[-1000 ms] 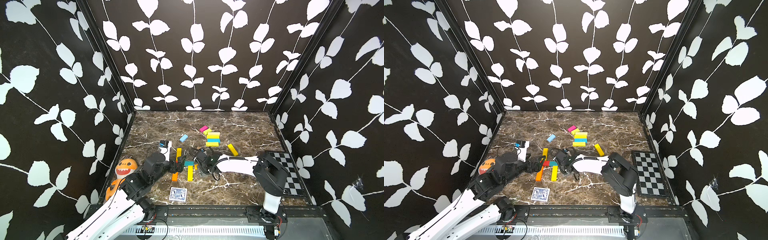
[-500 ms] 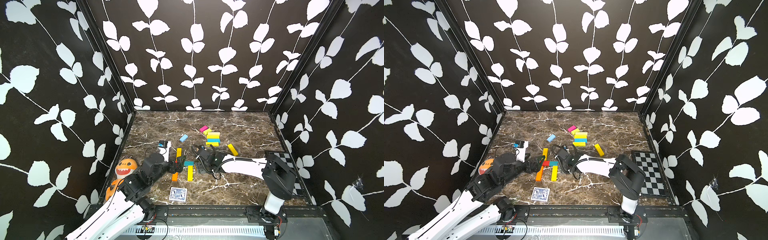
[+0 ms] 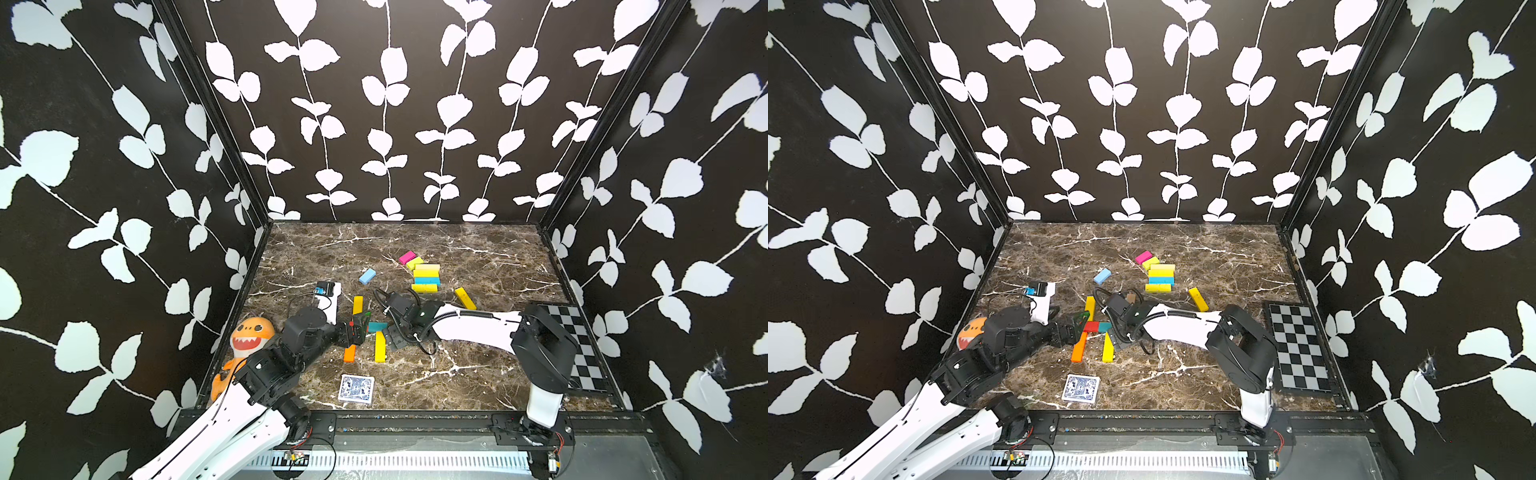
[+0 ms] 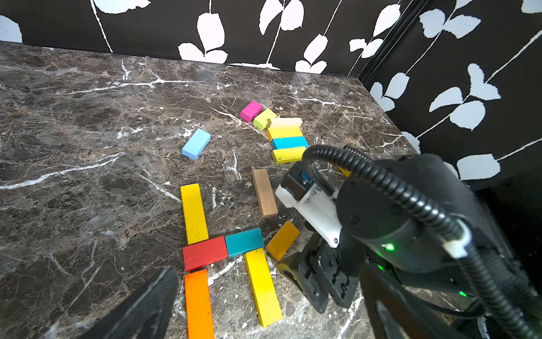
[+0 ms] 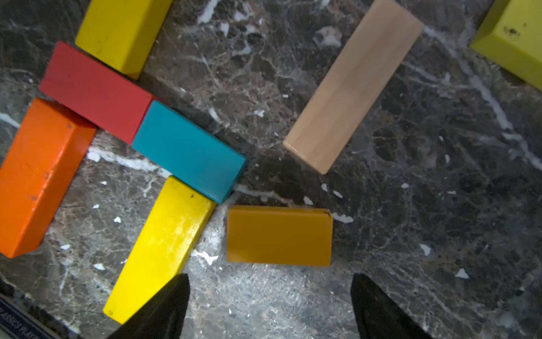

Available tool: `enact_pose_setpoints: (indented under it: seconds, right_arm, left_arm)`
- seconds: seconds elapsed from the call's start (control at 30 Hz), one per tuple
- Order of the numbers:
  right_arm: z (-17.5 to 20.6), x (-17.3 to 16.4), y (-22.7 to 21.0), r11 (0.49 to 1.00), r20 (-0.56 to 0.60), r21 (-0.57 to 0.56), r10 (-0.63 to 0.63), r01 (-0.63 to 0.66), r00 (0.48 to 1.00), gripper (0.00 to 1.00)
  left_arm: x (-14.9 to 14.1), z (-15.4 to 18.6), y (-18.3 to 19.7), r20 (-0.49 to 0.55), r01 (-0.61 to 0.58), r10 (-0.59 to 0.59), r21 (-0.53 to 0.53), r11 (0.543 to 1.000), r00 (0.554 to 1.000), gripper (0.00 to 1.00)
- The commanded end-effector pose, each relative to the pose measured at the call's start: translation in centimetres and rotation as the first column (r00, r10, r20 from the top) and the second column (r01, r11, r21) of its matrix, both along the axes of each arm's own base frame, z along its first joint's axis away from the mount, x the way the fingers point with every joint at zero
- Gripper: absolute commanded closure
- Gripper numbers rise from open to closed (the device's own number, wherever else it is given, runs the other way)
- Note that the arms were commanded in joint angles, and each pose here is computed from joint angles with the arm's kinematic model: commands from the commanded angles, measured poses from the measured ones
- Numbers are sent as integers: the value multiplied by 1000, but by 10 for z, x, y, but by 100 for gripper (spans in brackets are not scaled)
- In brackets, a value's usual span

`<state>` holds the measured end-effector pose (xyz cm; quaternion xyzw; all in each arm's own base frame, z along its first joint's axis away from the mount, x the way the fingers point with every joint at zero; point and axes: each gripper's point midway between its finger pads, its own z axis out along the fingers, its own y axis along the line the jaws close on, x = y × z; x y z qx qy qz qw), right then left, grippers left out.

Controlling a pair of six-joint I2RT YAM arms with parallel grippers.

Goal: Assemble the letter h with building blocks
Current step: Pick up the building block from the center of the board.

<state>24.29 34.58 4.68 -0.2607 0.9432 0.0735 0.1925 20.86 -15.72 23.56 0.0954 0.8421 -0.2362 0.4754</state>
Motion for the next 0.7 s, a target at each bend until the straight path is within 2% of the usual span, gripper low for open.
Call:
enact_pose_setpoints:
  seconds: [0.0,0.67]
  right_arm:
    - [-4,2,1,1000,-10,-22,3,-3,1000,14]
    - [-24,15,4,999,-20,-35,-29,28,999,20]
  left_arm:
    - [0,2,2,10,-4,4,1,1000,1000,1]
    - [2,0,2,6,-9,9,13,1000,1000,1]
